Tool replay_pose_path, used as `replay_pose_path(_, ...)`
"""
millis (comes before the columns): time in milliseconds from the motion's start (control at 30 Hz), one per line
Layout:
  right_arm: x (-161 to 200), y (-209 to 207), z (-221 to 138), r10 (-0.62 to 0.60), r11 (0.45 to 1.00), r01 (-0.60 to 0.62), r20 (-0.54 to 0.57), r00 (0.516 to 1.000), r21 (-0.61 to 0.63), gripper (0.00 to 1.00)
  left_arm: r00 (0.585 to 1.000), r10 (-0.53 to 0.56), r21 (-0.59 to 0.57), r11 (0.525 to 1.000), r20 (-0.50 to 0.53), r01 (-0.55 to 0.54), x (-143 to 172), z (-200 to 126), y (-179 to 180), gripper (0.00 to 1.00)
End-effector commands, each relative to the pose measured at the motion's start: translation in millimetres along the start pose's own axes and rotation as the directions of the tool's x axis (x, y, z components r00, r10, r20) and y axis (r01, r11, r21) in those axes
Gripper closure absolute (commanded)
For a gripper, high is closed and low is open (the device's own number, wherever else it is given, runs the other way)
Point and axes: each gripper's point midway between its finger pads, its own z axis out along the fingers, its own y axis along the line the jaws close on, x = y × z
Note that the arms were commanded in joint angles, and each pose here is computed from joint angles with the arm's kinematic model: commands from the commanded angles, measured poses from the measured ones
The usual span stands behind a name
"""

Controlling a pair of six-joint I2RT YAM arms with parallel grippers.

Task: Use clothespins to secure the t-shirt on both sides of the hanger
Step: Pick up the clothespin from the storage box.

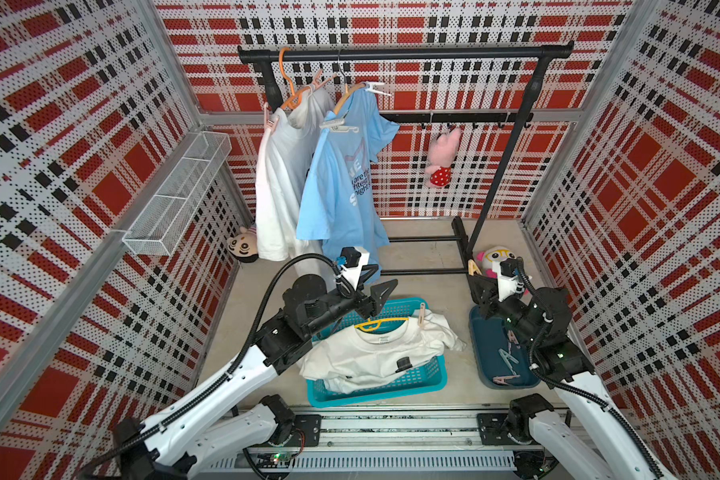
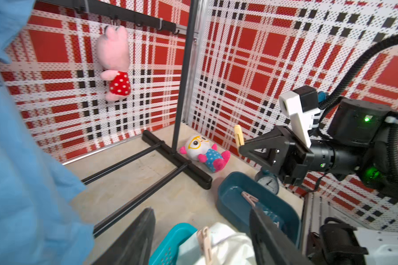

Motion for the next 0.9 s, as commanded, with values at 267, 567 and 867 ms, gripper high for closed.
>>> replay_pose_path(267, -26.4, 31.8, -2.4, -0.664, 0.737, 0.668, 0.073, 0.744, -0.105, 1.00, 0.989, -0.017, 0.202, 0.978, -0.147, 0.047, 10.7, 29.2, -60.3, 0.34)
replay_pose_path(567, -22.4, 43.5, -6.1, -0.876, 0.455, 0.880, 0.110, 0.470, -0.136, 1.00, 0.956, 0.073, 0.220, 0.976, -0.283, -0.009, 34.3, 43.6, -68.5, 0.35)
replay_pose_path(867, -29.2, 54.8, -10.5, -0.918, 0.338, 0.931, 0.170, 0.358, -0.135, 1.00, 0.940, 0.121, 0.218, 0.975, -0.320, -0.051, 42.8, 56.0, -66.2, 0.39)
